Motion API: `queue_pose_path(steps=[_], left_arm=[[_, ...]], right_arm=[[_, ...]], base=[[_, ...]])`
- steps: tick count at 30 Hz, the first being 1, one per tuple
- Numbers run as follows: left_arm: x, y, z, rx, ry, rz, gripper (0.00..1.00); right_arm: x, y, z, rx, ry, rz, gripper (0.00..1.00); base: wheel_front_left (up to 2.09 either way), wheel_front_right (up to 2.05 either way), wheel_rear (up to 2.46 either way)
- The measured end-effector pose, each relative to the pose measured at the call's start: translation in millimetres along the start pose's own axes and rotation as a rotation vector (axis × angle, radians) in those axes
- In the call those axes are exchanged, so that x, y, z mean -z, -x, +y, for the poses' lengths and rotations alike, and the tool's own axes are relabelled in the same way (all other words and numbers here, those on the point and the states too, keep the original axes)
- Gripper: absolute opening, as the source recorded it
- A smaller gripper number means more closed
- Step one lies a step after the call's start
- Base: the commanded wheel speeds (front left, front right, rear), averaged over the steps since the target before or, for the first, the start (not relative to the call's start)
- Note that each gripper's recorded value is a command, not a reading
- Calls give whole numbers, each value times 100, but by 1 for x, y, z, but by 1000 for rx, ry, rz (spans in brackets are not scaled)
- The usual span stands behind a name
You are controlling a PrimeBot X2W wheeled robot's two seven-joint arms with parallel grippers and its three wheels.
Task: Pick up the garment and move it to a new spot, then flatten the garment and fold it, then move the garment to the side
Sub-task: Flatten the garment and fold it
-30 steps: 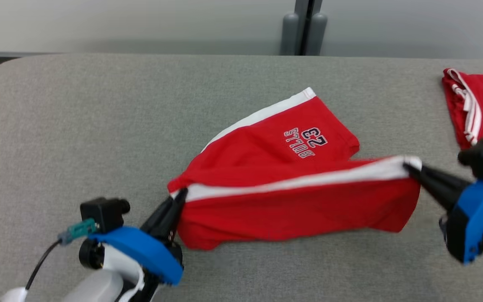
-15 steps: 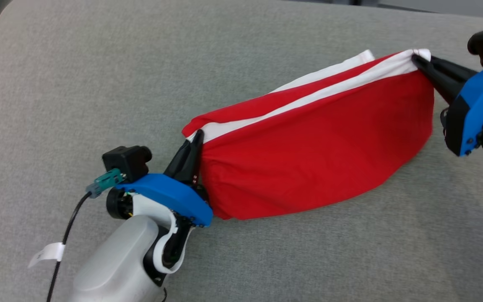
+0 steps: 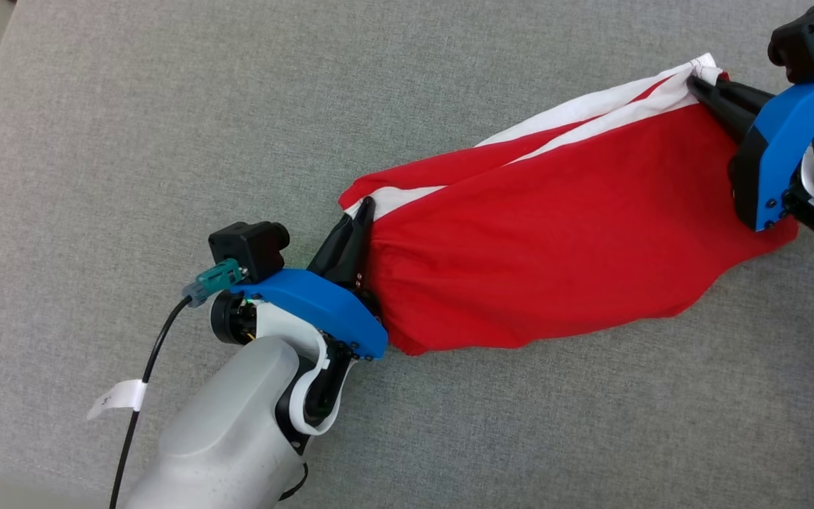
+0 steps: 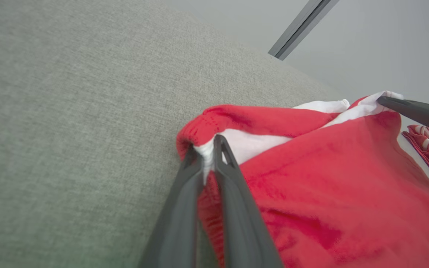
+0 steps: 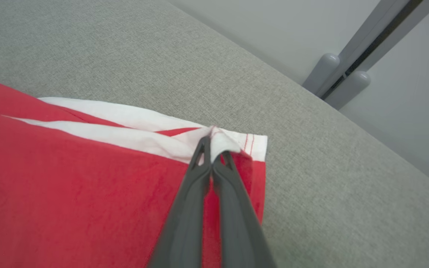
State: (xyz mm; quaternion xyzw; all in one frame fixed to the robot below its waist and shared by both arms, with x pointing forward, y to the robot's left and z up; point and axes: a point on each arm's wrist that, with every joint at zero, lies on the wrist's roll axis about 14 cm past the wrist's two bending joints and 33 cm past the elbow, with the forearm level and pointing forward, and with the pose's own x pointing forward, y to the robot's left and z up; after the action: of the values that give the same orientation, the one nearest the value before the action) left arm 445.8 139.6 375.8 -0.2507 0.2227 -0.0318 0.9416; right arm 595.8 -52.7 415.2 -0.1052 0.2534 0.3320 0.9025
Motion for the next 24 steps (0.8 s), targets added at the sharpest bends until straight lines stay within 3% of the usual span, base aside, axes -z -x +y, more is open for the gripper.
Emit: queue_pose_path(steps=[1,2,8,17,24], left_arm=[[0,0,-1,4,0,1,74],[0,0,-3,9,4,-1,100],[-9,7,-7,28,7,-35,100],[-22,56,19,-47,4,-140,100],[-73,83,32,-104,-133,-336,100]], right_arm=[[0,-1,0,0,-2,-1,100],[0,-1,0,2,-8,-5,100],[-2,7,0,9,-36,-12,100],[14,49,5,54,-120,-22,100],[22,74,-6,147,-210,-89,100]], base=[[0,0,0],[0,0,0],[0,0,0],[0,0,0],[0,0,0]])
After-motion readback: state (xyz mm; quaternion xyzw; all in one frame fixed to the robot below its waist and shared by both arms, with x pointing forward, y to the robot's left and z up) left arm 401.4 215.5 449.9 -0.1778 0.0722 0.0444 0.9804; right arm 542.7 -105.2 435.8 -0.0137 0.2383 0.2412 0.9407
